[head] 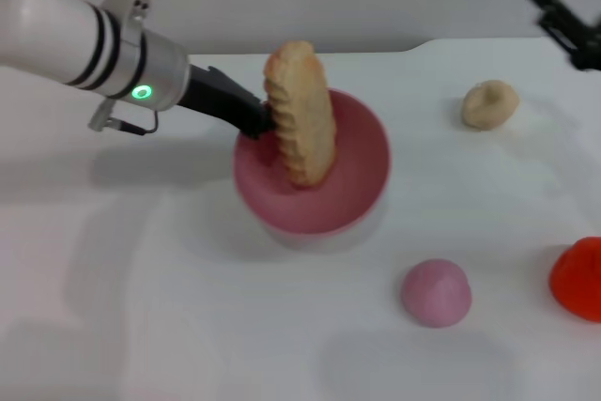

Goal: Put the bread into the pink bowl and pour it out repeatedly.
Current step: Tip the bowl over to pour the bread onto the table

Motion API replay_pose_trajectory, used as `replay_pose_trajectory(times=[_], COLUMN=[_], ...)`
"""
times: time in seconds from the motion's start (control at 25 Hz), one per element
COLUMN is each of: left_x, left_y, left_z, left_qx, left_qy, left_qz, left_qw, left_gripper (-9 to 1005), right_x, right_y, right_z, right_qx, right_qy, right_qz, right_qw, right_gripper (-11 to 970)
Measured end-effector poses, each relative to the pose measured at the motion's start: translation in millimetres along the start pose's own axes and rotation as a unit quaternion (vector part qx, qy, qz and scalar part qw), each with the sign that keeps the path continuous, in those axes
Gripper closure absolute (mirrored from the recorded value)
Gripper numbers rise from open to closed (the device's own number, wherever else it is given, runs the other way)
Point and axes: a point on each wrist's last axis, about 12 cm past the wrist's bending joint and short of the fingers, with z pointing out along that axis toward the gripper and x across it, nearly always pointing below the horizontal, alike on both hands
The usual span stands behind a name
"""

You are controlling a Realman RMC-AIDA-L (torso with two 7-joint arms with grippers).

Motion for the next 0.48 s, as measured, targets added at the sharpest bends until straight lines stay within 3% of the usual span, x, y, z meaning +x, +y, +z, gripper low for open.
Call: replay_pose_trajectory(times=[0.24,0.48], left_x=[-10.2,-20.1], left_y=[-16.0,-22.8], left_z=[14.6,23.8], left_qx=[0.002,-0.023], left_qy=[-0.005,-0.016], left_qz=[0.038,0.077], left_qw=[0.999,0.997], left_gripper=[953,952], right_x=[13.4,12.2], right_y=[-26.2,-34.1], right_z=[-63.8,-114.6], right_qx=[0.104,0.175], right_qy=[-0.023,-0.069], right_qz=[0.001,0.006], right_qw=[0.994,0.982], right_gripper=[282,282])
